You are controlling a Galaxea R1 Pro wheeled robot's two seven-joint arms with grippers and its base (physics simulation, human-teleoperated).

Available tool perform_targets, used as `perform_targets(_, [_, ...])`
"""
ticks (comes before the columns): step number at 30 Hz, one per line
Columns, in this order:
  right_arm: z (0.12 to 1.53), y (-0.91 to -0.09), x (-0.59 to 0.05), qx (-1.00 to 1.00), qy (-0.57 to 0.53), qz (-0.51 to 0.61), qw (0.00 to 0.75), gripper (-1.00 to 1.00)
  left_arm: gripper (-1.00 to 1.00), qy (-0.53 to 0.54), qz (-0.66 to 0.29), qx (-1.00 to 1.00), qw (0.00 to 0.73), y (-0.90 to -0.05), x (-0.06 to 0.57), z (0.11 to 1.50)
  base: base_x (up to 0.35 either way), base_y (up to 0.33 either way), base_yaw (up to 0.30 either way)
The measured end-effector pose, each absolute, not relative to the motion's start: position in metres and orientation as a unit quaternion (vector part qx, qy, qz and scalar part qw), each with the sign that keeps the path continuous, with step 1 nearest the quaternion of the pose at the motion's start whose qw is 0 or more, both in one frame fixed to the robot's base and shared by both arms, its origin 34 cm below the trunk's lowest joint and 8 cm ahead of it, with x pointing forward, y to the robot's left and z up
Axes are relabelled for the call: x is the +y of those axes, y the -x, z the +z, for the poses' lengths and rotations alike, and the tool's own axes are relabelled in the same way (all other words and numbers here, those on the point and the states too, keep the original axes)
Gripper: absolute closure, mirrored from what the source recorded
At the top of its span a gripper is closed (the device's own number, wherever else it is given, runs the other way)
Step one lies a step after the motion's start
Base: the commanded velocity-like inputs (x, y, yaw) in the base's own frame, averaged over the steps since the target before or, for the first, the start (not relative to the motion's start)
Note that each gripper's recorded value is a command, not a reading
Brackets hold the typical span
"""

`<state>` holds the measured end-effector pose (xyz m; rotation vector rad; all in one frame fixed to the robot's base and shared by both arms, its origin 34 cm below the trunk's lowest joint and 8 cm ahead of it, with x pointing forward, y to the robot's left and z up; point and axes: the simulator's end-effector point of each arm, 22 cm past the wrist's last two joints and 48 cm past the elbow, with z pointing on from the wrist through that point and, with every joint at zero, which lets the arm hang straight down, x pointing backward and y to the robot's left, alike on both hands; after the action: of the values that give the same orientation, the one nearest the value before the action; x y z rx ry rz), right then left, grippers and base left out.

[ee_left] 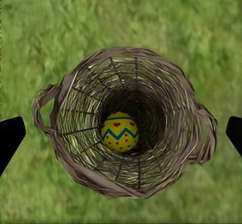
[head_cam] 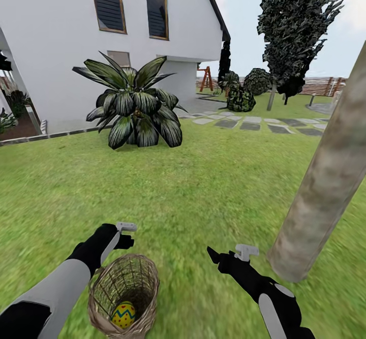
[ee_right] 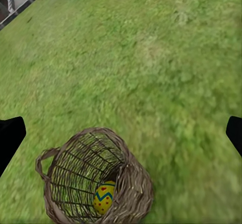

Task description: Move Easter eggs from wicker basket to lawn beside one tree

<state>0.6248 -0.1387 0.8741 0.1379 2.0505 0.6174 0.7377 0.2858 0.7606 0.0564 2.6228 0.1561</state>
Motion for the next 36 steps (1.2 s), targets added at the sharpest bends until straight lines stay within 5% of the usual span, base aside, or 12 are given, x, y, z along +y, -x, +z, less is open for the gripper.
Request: perform_targets(36, [0.814,-0.624,-0.140,0.841,-0.057,0.252,0.476,-1.00,-1.00,-0.017,0.068,0.964,0.255,-0.737,0.298,0.704,0.000,0.000,0.000])
